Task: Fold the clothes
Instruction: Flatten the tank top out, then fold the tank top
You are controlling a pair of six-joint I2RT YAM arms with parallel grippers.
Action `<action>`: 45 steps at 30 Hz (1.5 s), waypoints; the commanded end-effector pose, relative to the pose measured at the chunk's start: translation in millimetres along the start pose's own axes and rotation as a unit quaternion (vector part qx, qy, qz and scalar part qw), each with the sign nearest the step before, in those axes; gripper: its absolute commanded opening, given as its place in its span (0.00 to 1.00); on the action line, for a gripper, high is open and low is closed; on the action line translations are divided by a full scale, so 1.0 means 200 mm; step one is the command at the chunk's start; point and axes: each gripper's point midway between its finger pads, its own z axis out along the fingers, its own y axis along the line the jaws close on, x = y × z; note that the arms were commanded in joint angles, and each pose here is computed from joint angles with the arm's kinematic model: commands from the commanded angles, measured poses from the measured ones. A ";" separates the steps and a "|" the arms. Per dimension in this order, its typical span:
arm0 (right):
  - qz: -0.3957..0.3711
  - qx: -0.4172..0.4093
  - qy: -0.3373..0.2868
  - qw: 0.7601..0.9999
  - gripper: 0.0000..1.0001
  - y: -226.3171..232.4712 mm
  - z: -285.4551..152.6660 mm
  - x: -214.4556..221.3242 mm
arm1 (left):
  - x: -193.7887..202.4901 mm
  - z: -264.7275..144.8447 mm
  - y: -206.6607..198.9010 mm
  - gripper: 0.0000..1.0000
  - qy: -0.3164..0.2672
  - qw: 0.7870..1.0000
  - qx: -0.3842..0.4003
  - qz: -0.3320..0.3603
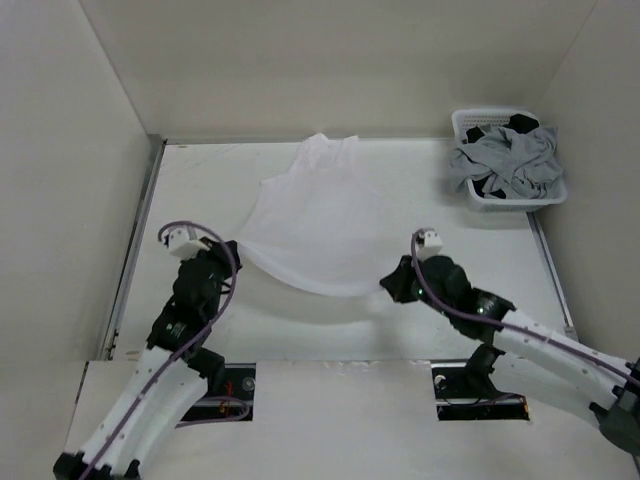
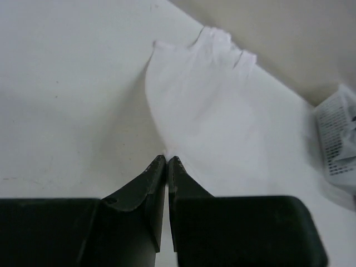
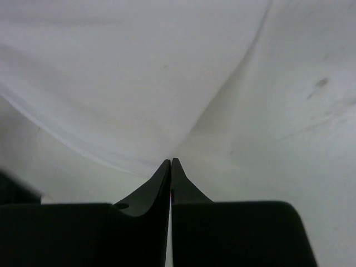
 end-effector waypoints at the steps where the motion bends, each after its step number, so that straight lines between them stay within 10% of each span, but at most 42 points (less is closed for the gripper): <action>1: 0.064 -0.051 -0.039 0.996 0.03 0.15 -0.14 0.06 | -0.09 -0.19 0.04 0.01 -0.018 0.999 -0.006 -0.051; 7: 0.090 -0.077 0.049 0.992 0.04 0.20 -0.30 0.43 | 0.02 -0.35 0.15 0.02 0.041 0.995 -0.041 -0.075; 12: 0.061 -0.060 0.005 0.996 0.04 0.24 -0.23 0.22 | -0.05 -0.24 0.09 0.02 0.013 0.995 -0.042 -0.088; 20: 0.044 -0.023 -0.082 0.995 0.04 0.13 0.23 -0.50 | -0.39 0.36 -0.16 0.02 -0.056 0.993 -0.057 -0.082; 28: 0.083 0.039 -0.062 0.994 0.06 -0.18 0.82 -0.81 | -0.29 1.10 -0.12 0.04 0.007 0.993 -0.111 -0.049; 32: 0.108 0.077 -0.035 0.991 0.27 -0.31 1.00 -0.79 | -0.07 1.33 -0.02 0.28 0.093 0.986 -0.135 -0.017; 35: 0.107 0.092 -0.047 0.989 0.49 -0.32 0.96 -0.78 | -0.01 1.21 0.01 0.32 0.094 0.985 -0.142 -0.028; 39: 0.087 0.076 -0.054 0.992 0.48 -0.17 0.78 -0.62 | 0.08 0.80 0.07 0.32 0.064 0.989 -0.126 -0.048; 43: 0.073 0.022 -0.031 0.997 0.05 0.02 0.58 -0.28 | 0.24 0.46 0.26 0.33 0.088 0.984 -0.139 -0.072; 45: 0.070 0.001 -0.018 0.997 0.02 0.08 0.50 -0.12 | 0.32 0.35 0.36 0.36 0.107 0.979 -0.151 -0.082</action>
